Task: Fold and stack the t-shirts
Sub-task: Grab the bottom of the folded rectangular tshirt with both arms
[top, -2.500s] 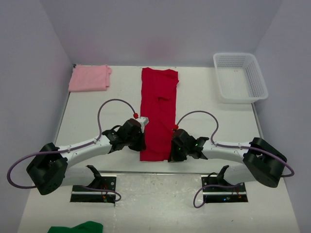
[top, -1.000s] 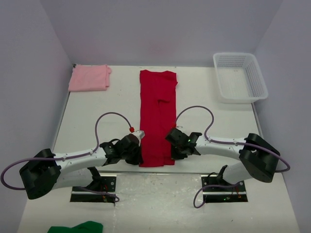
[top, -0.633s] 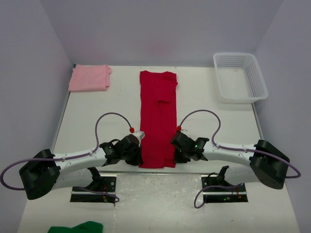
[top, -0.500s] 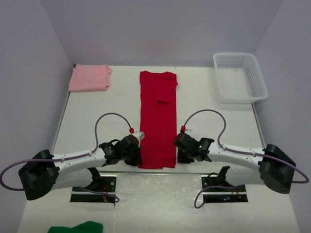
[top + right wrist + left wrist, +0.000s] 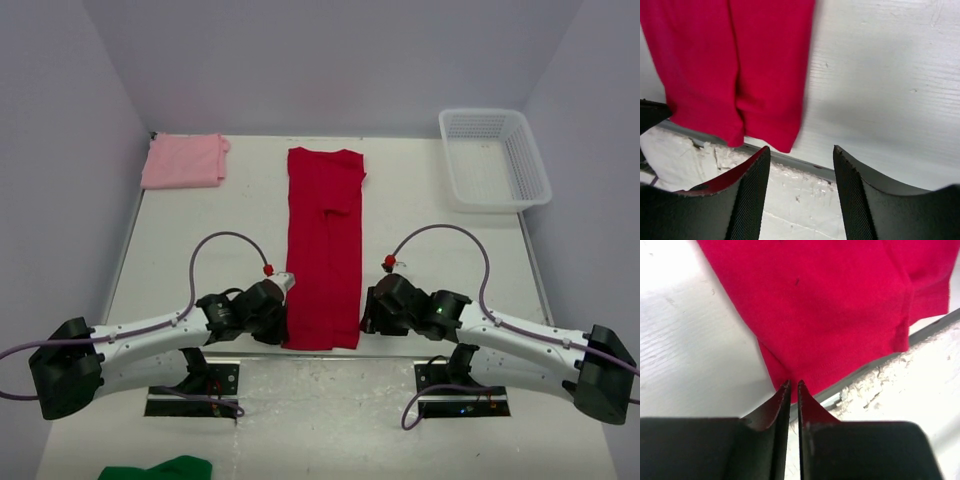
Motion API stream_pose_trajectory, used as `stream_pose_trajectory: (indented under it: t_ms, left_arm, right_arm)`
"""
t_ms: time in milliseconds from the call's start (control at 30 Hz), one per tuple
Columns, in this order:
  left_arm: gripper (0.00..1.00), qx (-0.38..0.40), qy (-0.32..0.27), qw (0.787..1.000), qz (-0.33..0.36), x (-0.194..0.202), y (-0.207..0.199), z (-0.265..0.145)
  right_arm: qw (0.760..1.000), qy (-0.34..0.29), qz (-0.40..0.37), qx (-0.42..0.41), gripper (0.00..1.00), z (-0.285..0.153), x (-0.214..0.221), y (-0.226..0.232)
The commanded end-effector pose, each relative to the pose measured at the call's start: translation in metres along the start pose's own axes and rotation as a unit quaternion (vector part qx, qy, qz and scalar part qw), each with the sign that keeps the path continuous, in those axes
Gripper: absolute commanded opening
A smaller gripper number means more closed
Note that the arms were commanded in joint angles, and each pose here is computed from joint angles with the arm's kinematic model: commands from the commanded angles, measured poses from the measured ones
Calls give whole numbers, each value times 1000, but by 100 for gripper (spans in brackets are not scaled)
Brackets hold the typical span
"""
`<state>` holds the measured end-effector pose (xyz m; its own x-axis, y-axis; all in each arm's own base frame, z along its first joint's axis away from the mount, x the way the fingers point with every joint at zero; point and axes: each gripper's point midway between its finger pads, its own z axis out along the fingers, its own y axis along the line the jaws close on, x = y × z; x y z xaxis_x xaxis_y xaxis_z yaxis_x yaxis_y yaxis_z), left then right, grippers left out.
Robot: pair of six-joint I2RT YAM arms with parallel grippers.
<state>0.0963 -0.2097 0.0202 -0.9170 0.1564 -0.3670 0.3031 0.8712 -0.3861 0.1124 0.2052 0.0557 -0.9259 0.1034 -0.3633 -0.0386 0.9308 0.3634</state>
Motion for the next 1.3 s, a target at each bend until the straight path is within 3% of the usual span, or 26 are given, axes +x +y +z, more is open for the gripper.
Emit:
stream_pose_trajectory:
  t_ms: [0, 67, 167, 467, 1267]
  left_arm:
    - [12, -10, -34, 999, 4, -19, -7, -20]
    - [21, -3, -48, 999, 5, -28, -15, -28]
    - [27, 8, -61, 998, 9, -36, -23, -37]
    - [27, -27, -59, 998, -9, -31, -8, -42]
    - [27, -45, -37, 997, -42, -20, -1, -42]
  right_arm:
    - [1000, -11, 3, -28, 55, -1, 1, 4]
    - [999, -3, 9, -31, 53, 5, 5, 4]
    - [999, 19, 16, -36, 50, 17, 16, 6]
    - [996, 37, 42, -64, 41, 34, 32, 7]
    - [996, 49, 40, -57, 37, 49, 44, 17]
